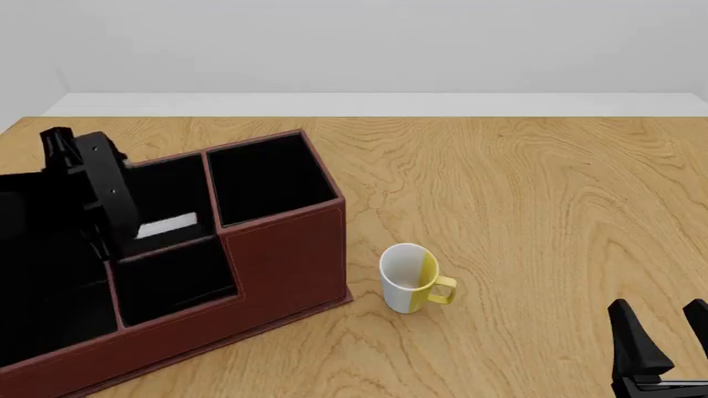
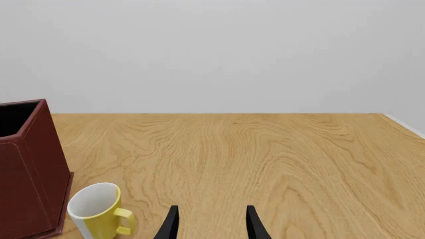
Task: Pick up the book and place it in the front compartment of the caddy.
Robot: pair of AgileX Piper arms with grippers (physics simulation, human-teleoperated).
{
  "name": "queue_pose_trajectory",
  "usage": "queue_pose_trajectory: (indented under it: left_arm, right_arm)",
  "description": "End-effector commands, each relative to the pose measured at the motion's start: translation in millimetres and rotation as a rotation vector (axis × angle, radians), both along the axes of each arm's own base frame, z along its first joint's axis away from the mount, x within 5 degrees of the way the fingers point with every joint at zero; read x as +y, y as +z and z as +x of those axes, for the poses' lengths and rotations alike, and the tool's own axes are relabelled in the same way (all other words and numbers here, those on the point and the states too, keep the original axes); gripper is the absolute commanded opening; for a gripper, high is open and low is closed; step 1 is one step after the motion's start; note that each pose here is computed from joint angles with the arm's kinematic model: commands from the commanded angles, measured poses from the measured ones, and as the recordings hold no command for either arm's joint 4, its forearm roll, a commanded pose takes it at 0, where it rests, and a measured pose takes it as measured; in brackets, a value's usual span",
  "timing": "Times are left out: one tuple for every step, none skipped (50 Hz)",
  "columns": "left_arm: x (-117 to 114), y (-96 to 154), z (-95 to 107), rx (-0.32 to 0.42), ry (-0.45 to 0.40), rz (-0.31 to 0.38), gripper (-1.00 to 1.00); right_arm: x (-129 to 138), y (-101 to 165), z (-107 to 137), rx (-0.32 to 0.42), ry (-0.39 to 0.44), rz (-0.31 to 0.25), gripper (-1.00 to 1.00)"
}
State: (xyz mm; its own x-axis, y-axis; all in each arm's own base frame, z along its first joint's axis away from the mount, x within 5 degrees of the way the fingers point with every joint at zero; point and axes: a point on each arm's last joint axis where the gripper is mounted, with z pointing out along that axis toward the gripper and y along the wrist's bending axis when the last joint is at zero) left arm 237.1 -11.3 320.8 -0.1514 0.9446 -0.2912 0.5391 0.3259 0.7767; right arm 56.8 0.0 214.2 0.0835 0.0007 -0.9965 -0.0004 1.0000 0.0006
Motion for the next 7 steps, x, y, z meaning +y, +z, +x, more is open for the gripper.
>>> queue_pose_trajectory:
  left_arm:
    - [-4, 19, -10, -0.027, -0.018, -0.002, 1.0]
    - [-4, 22, -14, -0.026, -0.021, -0.004, 1.0]
    - [-6, 28, -20, -0.032, -0.025, -0.012, 1.0]
    - [-6, 30, -21, -0.035, -0.028, -0.011, 1.0]
    - [-7, 32, -24, -0.038, -0.032, -0.009, 1.0]
    - [-7, 35, -27, -0.042, -0.034, -0.01, 1.0]
    - [-7, 37, -31, -0.047, -0.04, -0.006, 1.0]
  right_arm:
    - [0, 0, 0, 0.0, 0.0, 0.0, 1.0]
    - [0, 0, 0, 0.0, 0.0, 0.0, 1.0]
    - [0, 0, 0, 0.0, 0.0, 0.0, 1.0]
    - [0, 0, 0, 0.0, 0.0, 0.0, 1.0]
    - [0, 0, 0, 0.0, 0.0, 0.0, 1.0]
    - [0, 0, 0, 0.0, 0.0, 0.0, 1.0]
    - [0, 0, 0, 0.0, 0.0, 0.0, 1.0]
